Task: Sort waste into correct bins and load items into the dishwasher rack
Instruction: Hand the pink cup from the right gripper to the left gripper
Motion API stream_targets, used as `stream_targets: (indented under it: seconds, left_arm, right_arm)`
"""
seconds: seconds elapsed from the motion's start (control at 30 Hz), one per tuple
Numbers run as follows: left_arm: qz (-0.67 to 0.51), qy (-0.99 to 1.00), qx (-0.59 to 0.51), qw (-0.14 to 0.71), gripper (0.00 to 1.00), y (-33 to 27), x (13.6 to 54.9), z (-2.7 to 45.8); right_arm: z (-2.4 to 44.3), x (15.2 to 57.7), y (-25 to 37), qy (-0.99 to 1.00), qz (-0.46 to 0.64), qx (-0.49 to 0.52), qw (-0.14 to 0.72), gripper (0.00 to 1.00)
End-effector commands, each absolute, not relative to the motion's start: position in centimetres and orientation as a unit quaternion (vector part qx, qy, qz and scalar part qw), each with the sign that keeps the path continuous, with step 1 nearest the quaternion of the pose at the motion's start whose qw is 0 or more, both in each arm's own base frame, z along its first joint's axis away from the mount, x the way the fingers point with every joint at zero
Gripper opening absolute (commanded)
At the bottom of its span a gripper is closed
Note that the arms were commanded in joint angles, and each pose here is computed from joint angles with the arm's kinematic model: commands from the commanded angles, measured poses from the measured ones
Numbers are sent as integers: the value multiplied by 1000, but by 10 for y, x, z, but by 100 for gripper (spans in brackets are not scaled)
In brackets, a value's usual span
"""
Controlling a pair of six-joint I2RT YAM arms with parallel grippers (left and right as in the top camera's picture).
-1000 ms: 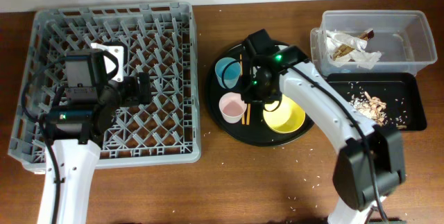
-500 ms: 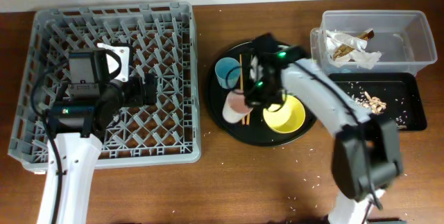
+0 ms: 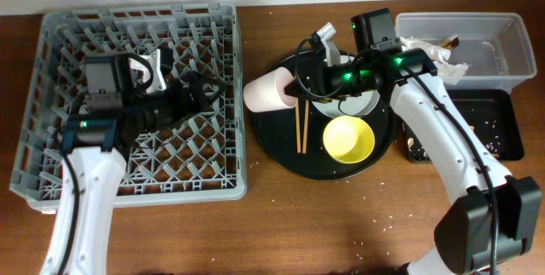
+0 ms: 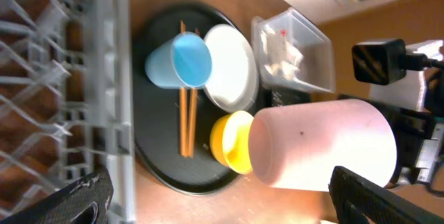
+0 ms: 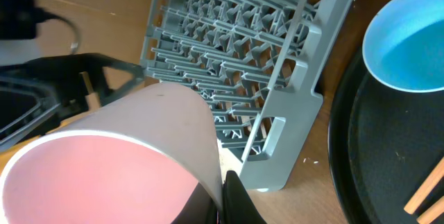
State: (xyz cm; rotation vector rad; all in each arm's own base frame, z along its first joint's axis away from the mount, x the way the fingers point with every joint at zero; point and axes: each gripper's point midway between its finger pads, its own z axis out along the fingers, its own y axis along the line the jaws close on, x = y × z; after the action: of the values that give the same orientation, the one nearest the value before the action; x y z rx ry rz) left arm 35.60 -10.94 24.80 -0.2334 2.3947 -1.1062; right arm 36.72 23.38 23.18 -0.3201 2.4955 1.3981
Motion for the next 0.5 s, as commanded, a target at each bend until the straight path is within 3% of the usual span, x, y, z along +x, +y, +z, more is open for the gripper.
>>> stream_targets:
  seconds: [0.0,0.2,0.47]
  left_arm:
    - [-526,830,-78,169,99,-119,364,246]
    - [-659,745,-57,87,100,-126,379,246]
    - [-690,720,-35,68,99,-129,371,256]
  right_arm:
    - [238,366,238,850,493,-126,136,4]
    - [247,378,243,834,507,-142,167,4]
    - [249,382,273,796,552,-183,167,4]
